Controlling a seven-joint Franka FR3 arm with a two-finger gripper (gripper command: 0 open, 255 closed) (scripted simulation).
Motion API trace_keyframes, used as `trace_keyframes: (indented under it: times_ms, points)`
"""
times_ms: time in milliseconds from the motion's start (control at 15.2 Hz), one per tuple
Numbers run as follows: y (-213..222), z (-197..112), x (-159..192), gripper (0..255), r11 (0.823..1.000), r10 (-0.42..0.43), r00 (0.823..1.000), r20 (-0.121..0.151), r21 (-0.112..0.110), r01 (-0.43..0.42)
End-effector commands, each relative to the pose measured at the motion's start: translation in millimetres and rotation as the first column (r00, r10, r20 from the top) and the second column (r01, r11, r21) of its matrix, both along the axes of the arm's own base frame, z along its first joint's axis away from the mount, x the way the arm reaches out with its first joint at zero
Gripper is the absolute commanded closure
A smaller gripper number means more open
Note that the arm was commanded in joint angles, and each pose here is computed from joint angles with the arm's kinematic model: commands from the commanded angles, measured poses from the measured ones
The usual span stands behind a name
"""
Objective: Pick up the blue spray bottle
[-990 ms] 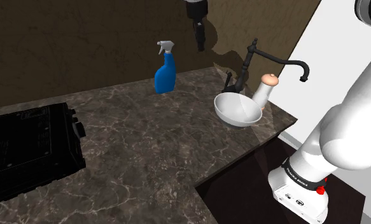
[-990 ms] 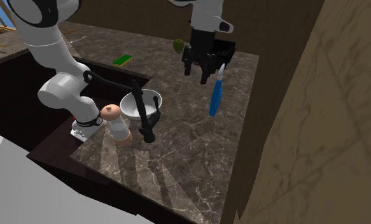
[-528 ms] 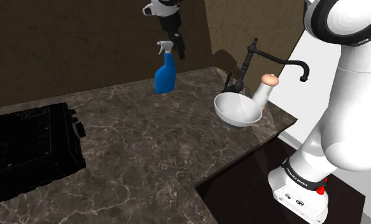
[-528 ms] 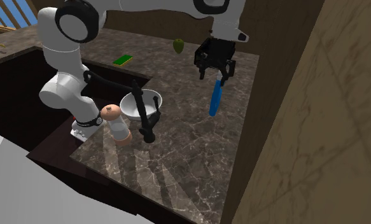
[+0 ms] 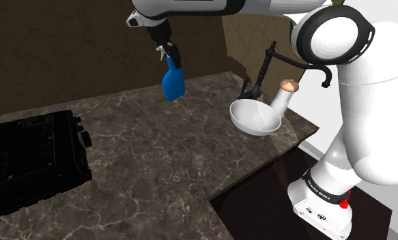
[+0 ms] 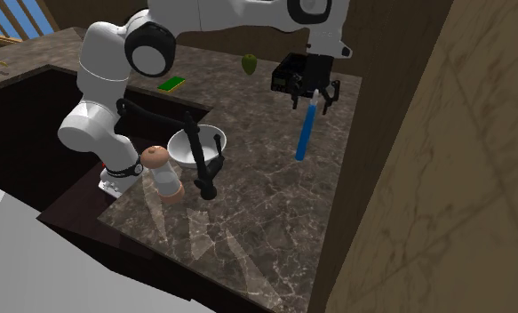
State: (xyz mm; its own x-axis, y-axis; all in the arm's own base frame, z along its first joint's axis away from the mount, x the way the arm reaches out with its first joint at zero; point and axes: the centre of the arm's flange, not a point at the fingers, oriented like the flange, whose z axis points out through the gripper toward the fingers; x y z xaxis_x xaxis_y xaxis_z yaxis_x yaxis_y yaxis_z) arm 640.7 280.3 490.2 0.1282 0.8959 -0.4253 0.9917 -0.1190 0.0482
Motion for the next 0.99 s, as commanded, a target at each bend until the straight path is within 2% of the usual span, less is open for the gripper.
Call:
trace_keyframes:
  times_ms: [0, 396, 462, 726, 924]
  points:
    - [3.8, -42.2, 3.2, 0, 1.000, 0.004, 0.999, -0.051, -0.022, -0.005]
    - [3.8, -66.4, 3.2, 0, 1.000, 0.004, 0.999, -0.051, -0.022, -0.005]
    - [2.1, -61.7, 9.1, 255, 1.000, 0.004, 0.999, -0.050, -0.022, -0.005]
    - [-2.6, -70.0, 9.0, 255, 1.000, 0.004, 0.999, -0.049, -0.022, -0.005]
    - [-8.6, -80.5, -19.0, 255, 1.000, 0.002, 0.999, -0.051, -0.020, -0.003]
